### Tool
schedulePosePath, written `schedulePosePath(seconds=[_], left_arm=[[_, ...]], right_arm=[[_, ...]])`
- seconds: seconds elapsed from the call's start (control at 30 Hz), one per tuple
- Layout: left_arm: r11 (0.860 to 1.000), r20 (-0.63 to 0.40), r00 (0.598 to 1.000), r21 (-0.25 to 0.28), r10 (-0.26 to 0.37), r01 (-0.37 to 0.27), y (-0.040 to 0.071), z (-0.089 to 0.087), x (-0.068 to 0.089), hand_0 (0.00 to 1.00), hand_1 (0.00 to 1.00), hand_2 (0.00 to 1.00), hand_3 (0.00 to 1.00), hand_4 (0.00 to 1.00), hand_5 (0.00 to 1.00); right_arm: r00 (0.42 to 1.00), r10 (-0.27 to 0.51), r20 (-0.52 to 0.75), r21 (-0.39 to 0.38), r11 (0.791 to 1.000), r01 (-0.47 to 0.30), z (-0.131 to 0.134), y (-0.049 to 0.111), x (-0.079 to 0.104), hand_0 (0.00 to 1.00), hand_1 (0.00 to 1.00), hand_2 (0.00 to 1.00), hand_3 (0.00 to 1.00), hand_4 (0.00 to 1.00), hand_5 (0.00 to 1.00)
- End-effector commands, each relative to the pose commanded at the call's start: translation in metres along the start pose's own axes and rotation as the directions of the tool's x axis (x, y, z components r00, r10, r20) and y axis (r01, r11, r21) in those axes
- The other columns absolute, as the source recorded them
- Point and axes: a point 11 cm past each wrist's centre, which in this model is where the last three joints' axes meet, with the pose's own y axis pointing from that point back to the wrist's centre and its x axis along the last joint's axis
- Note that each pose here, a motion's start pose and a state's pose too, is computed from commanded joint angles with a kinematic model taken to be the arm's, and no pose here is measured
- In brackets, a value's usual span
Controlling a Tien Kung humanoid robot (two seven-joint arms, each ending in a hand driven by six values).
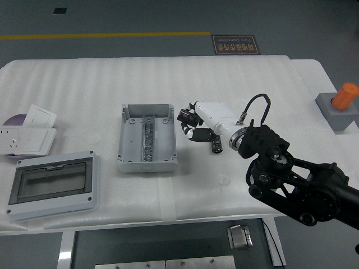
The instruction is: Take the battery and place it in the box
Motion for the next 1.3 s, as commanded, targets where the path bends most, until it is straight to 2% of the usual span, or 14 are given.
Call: schedulePosePath(seconds=[0.17,0.2,0.37,0.4,0.57,0.6,0.77,0.83,0.97,1.0,1.07,1.17,1.2,1.3], left_arm=[[1.000,-0.013,1.000,0.005,-0.005,0.005,-0.001,-0.003,-0.003,0.657,0.670,0.604,0.629,0.672,0.484],[1.000,-0.014,1.000,0.006,-0.006,0.006,-0.001,-0.003,-0.003,0.659,0.673,0.605,0.631,0.679,0.491],[1.000,-0.022,1.000,0.005,-0.006,0.006,-0.001,-0.003,-0.003,0.659,0.673,0.605,0.631,0.679,0.491],[1.000,-0.023,1.000,0.004,-0.007,0.007,-0.001,-0.003,-0.003,0.659,0.672,0.601,0.627,0.654,0.516],[1.000,-0.026,1.000,0.004,-0.008,0.008,-0.001,-0.003,-0.003,0.659,0.672,0.601,0.627,0.654,0.516],[1.000,-0.026,1.000,0.003,-0.008,0.008,-0.001,-0.003,-0.004,0.659,0.670,0.587,0.609,0.545,0.508],[1.000,-0.025,1.000,-0.001,-0.008,0.008,-0.001,-0.003,-0.004,0.659,0.670,0.587,0.609,0.545,0.508],[1.000,-0.025,1.000,-0.005,-0.008,0.008,-0.001,-0.001,-0.004,0.658,0.671,0.582,0.602,0.504,0.498],[1.000,-0.025,1.000,-0.013,-0.009,0.009,0.000,0.001,-0.004,0.658,0.671,0.582,0.602,0.504,0.498],[1.000,-0.025,1.000,-0.014,-0.009,0.009,0.000,0.001,-0.004,0.657,0.671,0.575,0.601,0.493,0.503],[1.000,-0.027,1.000,-0.015,-0.010,0.009,0.000,0.002,-0.004,0.657,0.671,0.575,0.601,0.493,0.503],[1.000,-0.029,1.000,-0.017,-0.009,0.009,0.000,0.003,-0.003,0.657,0.671,0.575,0.601,0.493,0.503],[1.000,-0.030,1.000,-0.018,-0.008,0.008,0.000,0.003,-0.003,0.657,0.671,0.573,0.602,0.532,0.515],[1.000,-0.032,0.999,-0.023,-0.007,0.006,0.000,0.005,-0.002,0.657,0.671,0.573,0.602,0.532,0.515]], right_arm=[[0.996,-0.027,0.083,0.075,0.997,0.021,-0.025,-0.007,-0.017,0.392,0.479,0.476,0.681,0.351,0.411],[0.996,-0.033,0.080,0.085,0.996,0.026,-0.030,-0.009,-0.021,0.473,0.540,0.585,0.691,0.454,0.447],[0.999,-0.048,0.022,0.112,0.993,0.045,-0.043,-0.017,-0.032,0.473,0.540,0.585,0.691,0.454,0.447],[0.999,-0.049,0.011,0.114,0.992,0.048,-0.044,-0.018,-0.033,0.707,0.715,0.734,0.834,0.614,0.502],[0.998,-0.057,-0.028,0.113,0.992,0.060,-0.046,-0.021,-0.037,0.707,0.715,0.734,0.834,0.614,0.502],[0.998,-0.058,-0.032,0.112,0.992,0.061,-0.046,-0.022,-0.038,0.858,0.809,0.815,0.953,0.657,0.512],[0.998,-0.057,-0.040,0.107,0.992,0.061,-0.045,-0.024,-0.040,0.858,0.809,0.815,0.953,0.657,0.512],[0.998,-0.054,-0.038,0.102,0.993,0.058,-0.043,-0.024,-0.039,0.861,0.811,0.819,0.968,0.704,0.532],[0.998,-0.034,-0.045,0.061,0.997,0.037,-0.025,-0.025,-0.028,0.861,0.811,0.819,0.968,0.704,0.532],[0.998,-0.029,-0.052,0.043,0.999,0.031,-0.016,-0.024,-0.024,0.861,0.809,0.815,0.978,0.761,0.553],[0.996,-0.035,-0.084,0.002,0.999,0.035,0.002,-0.023,-0.017,0.861,0.809,0.815,0.978,0.761,0.553],[0.987,-0.072,-0.146,-0.061,0.996,0.063,0.028,-0.019,-0.011,0.861,0.809,0.815,0.978,0.761,0.553],[0.981,-0.093,-0.173,-0.083,0.993,0.080,0.037,-0.017,-0.009,0.849,0.798,0.805,0.972,0.760,0.550],[0.955,-0.165,-0.245,-0.147,0.980,0.132,0.062,-0.010,-0.008,0.849,0.798,0.805,0.972,0.760,0.550]])
